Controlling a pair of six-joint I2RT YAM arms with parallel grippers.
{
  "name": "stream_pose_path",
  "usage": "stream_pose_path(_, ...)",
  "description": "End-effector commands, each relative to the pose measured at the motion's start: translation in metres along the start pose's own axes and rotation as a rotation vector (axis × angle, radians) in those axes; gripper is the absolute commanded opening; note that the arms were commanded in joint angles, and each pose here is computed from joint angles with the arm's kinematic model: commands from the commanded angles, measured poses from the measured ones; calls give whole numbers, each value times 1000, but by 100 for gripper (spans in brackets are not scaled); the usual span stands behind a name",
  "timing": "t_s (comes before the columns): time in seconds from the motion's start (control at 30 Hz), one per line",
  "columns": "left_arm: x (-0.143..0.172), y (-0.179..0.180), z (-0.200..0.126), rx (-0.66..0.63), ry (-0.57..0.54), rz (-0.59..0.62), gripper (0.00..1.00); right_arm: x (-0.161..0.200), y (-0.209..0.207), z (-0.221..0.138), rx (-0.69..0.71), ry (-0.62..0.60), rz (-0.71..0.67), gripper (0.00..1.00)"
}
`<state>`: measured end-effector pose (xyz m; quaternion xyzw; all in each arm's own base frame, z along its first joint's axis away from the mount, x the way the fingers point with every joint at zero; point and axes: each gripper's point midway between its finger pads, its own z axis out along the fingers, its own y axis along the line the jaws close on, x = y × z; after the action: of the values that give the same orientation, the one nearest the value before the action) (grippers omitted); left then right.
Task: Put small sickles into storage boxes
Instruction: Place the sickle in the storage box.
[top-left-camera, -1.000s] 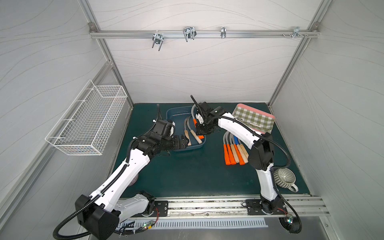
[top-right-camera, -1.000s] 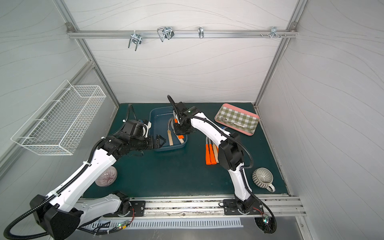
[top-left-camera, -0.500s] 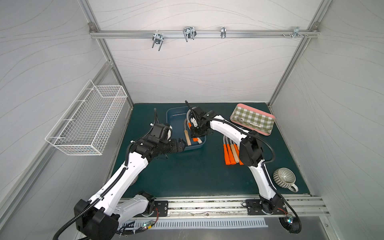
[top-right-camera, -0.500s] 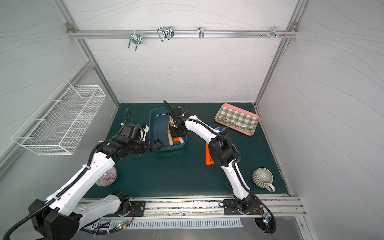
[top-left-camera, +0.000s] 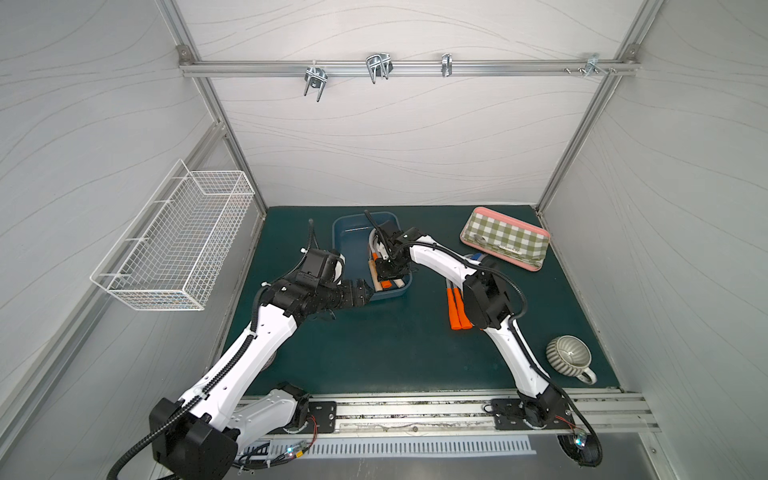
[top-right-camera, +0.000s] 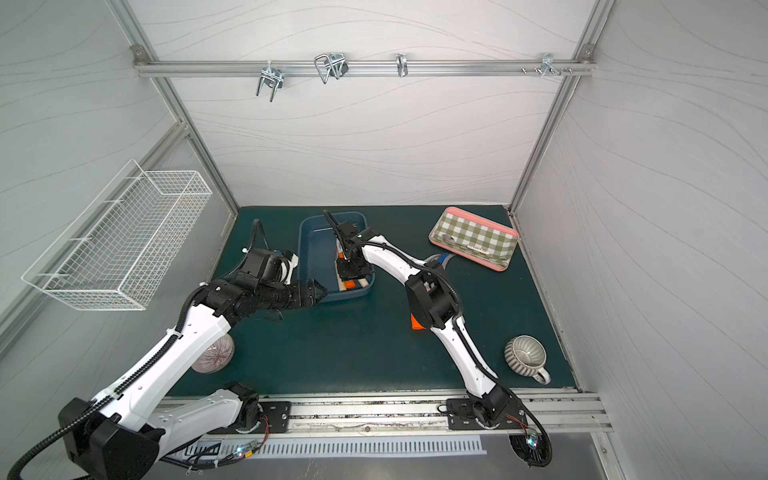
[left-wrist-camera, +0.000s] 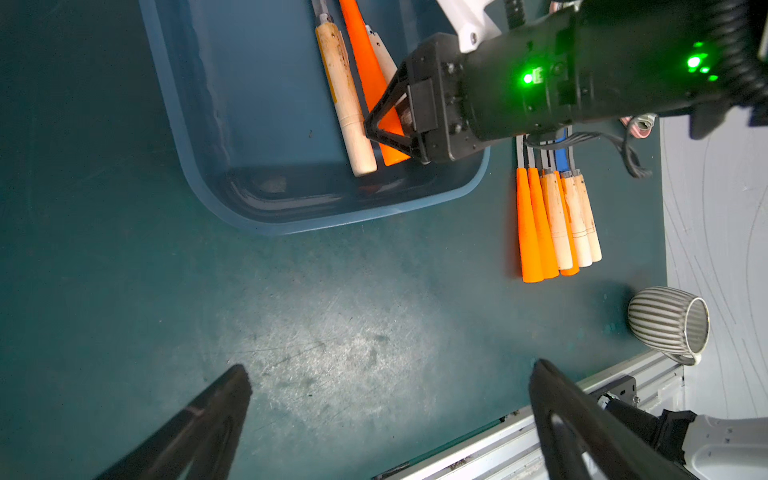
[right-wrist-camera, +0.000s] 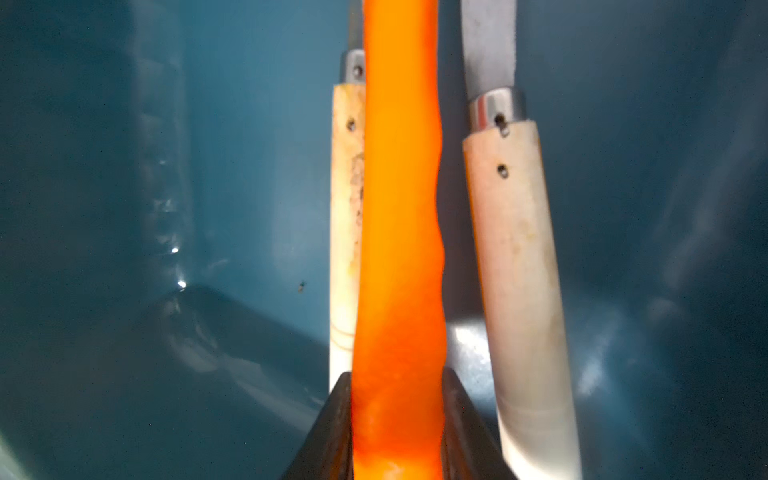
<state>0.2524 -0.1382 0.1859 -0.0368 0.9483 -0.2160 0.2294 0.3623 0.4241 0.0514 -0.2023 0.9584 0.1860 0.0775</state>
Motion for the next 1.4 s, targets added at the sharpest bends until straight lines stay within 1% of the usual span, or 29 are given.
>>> stream_pose_path(0.0, -2, -2, -4, 16, -10, 2, 99, -3, 0, 5, -3, 0, -11, 29)
stream_pose_path(0.23, -5, -6, -6, 24, -5, 11, 99, -10, 1, -5, -17, -16, -8, 44)
stream_pose_path(0.43, -8, -9, -9, 33, -7, 17, 99, -11, 9, -25, -33, -32, -3, 52)
stream_pose_path(0.77, -10, -15, -15, 55, -11, 14, 99, -3, 21, -69, -60, -75, -9, 79)
stream_pose_path(0.83, -10, -17, -16, 63, -8, 11, 99, 0, 21, -77, -63, -79, -10, 86)
stream_pose_path(0.9, -9, -19, -16, 71, -7, 8, 99, 3, 23, -85, -70, -81, -13, 96)
stream_pose_path(0.93, -9, -19, -16, 75, -6, 6, 99, 4, 23, -87, -69, -82, -17, 99)
stream_pose_path(1.17, -9, -28, -17, 108, -1, -2, 99, 14, 25, -115, -76, -93, -17, 99)
stream_pose_path(1.37, -6, -40, -16, 122, 8, 25, 99, 31, 14, -135, -47, -91, 16, 99)
